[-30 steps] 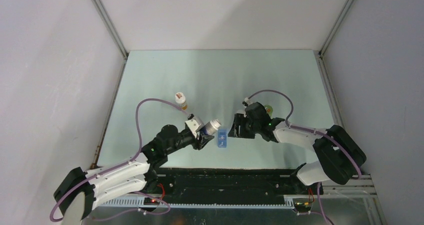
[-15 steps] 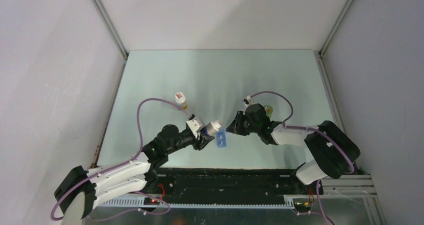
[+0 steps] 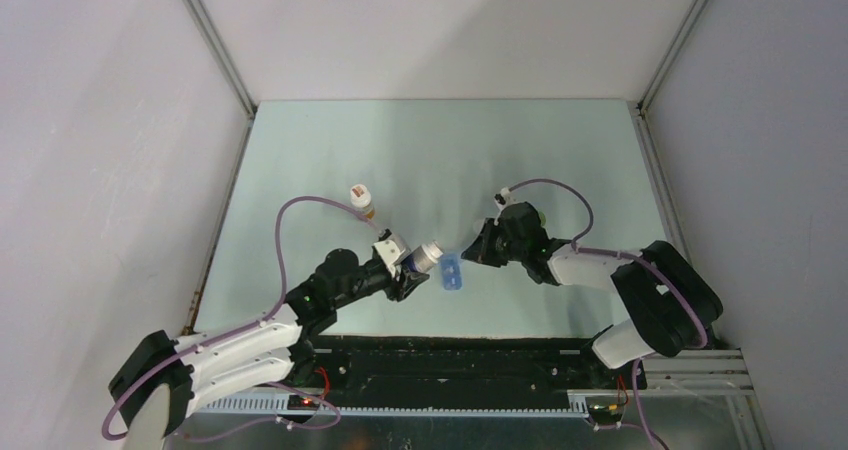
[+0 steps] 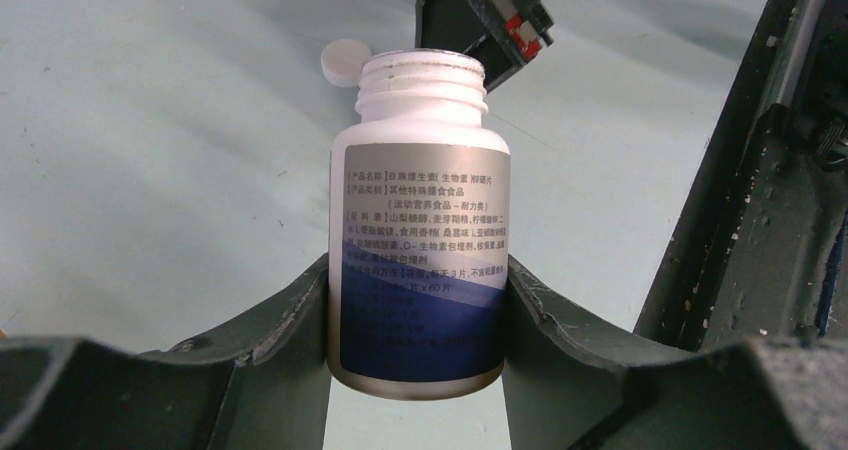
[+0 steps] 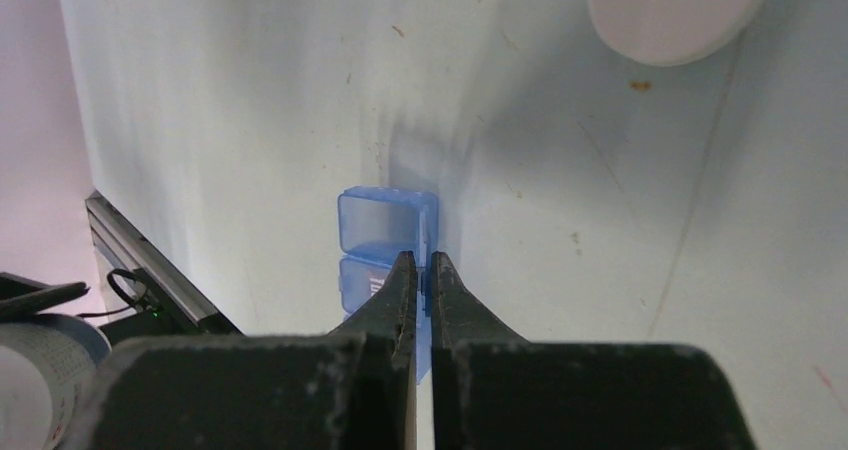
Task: Sort the pills into containers
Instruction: Move the pill container to the center of the board.
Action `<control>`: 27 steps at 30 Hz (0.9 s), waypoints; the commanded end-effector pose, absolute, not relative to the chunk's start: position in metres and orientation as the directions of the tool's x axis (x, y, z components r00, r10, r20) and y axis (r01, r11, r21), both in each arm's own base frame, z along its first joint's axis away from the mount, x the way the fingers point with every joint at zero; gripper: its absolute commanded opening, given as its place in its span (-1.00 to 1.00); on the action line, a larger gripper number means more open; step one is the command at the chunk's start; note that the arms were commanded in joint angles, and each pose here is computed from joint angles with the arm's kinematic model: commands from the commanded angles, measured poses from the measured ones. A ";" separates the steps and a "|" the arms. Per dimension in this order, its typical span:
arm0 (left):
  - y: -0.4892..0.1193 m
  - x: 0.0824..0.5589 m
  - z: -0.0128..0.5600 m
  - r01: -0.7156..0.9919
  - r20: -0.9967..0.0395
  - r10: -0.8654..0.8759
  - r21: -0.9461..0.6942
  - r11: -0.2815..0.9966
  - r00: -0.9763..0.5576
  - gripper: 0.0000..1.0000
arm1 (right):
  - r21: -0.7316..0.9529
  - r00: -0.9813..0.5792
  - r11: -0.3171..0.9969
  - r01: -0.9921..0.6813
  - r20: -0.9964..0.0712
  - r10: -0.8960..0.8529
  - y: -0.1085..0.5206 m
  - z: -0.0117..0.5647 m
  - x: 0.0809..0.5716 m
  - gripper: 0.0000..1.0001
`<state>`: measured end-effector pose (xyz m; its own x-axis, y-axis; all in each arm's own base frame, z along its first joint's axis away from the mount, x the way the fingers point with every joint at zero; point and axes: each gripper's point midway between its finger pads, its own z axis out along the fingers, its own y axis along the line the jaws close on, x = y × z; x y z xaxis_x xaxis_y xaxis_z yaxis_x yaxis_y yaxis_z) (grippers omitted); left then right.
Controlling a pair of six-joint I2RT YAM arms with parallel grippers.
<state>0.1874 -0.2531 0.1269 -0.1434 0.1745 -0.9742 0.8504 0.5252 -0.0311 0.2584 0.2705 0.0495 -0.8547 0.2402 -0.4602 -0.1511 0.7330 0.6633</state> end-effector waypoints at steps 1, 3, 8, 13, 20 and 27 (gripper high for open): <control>-0.259 0.192 0.142 0.862 -0.982 0.165 0.002 0.507 -0.095 -1.00 | 0.622 -0.855 0.755 -0.209 -0.491 0.167 0.257 0.061 0.255 -1.00; -0.261 0.190 0.139 0.867 -0.979 0.175 -0.003 0.498 -0.104 -1.00 | 0.602 -0.860 0.766 -0.225 -0.492 0.133 0.249 0.063 0.250 -1.00; -0.269 0.183 0.132 0.895 -0.972 0.193 -0.033 0.445 -0.132 -1.00 | 0.559 -0.863 0.774 -0.297 -0.504 0.034 0.237 0.067 0.236 -1.00; -0.281 0.177 0.120 0.918 -0.956 0.232 -0.078 0.389 -0.180 -1.00 | 0.556 -0.881 0.767 -0.321 -0.472 -0.027 0.238 0.064 0.227 -1.00; -0.290 0.176 0.099 0.928 -0.930 0.319 -0.054 0.369 -0.181 -1.00 | 0.551 -0.873 0.765 -0.333 -0.487 -0.029 0.242 0.070 0.228 -0.63; -0.300 0.180 0.083 0.928 -0.888 0.424 -0.011 0.373 -0.181 -1.00 | 0.491 -0.853 0.834 -0.252 -0.519 0.048 0.226 0.080 0.240 0.51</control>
<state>0.1674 -0.2852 0.0687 -0.2485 0.4071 -0.8789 0.9205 0.3818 -0.0834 0.2232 0.2297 0.0540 -0.8910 -0.0099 -0.4539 -0.2718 0.8125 0.5158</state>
